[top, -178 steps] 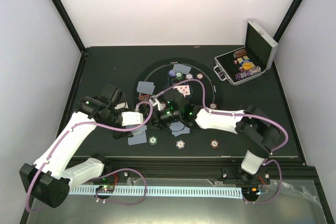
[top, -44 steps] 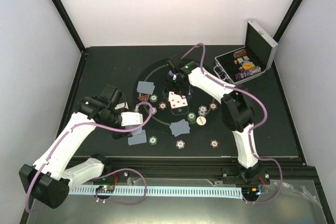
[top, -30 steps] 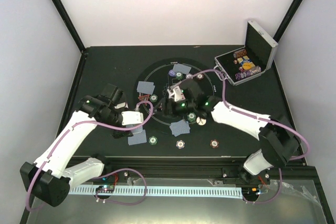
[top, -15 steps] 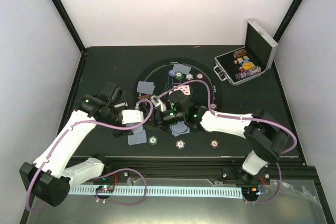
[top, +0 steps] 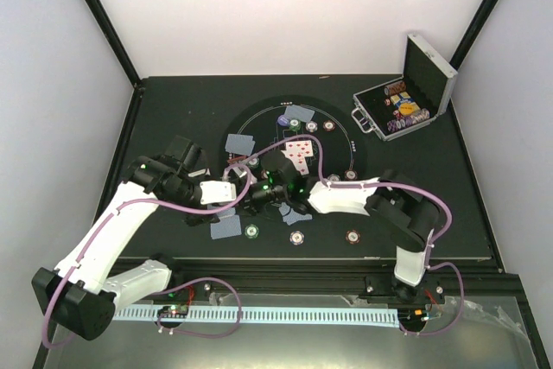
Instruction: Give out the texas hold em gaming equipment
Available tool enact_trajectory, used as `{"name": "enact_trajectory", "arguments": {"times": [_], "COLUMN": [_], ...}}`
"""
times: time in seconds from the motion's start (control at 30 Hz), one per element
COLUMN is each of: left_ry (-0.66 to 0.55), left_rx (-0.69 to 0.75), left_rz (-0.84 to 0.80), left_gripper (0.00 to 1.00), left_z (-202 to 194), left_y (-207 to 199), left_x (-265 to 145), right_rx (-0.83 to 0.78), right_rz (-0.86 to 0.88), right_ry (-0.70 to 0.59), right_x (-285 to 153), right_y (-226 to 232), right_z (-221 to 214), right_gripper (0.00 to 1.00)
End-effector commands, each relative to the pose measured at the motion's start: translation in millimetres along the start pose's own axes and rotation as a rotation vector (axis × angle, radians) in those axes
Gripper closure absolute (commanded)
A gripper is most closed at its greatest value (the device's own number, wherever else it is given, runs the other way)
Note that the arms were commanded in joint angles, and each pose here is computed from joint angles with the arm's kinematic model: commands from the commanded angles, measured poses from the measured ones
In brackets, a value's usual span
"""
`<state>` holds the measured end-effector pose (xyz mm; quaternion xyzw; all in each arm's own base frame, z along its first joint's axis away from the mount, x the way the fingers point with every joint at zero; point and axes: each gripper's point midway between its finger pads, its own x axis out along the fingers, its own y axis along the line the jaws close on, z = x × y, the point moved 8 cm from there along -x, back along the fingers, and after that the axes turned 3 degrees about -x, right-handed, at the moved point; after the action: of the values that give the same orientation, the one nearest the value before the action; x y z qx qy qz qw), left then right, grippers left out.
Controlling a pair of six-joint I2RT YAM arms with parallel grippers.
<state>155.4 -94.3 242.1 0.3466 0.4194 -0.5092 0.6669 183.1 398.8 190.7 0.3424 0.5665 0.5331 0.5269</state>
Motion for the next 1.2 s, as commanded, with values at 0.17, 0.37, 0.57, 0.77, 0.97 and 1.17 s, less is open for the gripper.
{"name": "enact_trajectory", "arguments": {"times": [0.17,0.37,0.57,0.77,0.97,1.17], "left_ry": [-0.033,-0.037,-0.037,-0.034,-0.035,-0.030], "left_rx": [0.007,0.008,0.007,0.006,0.002,-0.002], "left_rz": [0.015,0.012,0.013,0.014,0.012,0.009], "left_gripper": [0.98,0.98,0.98,0.98,0.98,0.98], "left_z": [5.7,6.3,6.3,5.2,5.3,3.5], "left_y": [-2.6,-2.9,-2.3,-3.0,-2.6,-2.8], "left_x": [-12.1,-13.0,-12.0,-11.7,-10.7,-7.0], "right_rx": [0.055,0.084,0.054,0.038,0.004,-0.009], "right_rz": [-0.021,-0.073,-0.103,-0.117,-0.078,-0.040], "right_ry": [-0.004,-0.034,-0.037,-0.059,-0.061,-0.080], "right_x": [-6.2,-28.4,-37.0,-50.5,-52.8,-60.9], "right_y": [-34.9,-57.5,-51.1,-45.5,-27.6,-13.5], "right_z": [2.0,-4.2,-6.3,-4.5,-2.5,-2.0], "right_gripper": [0.45,0.53,0.57,0.57,0.57,0.84]}}
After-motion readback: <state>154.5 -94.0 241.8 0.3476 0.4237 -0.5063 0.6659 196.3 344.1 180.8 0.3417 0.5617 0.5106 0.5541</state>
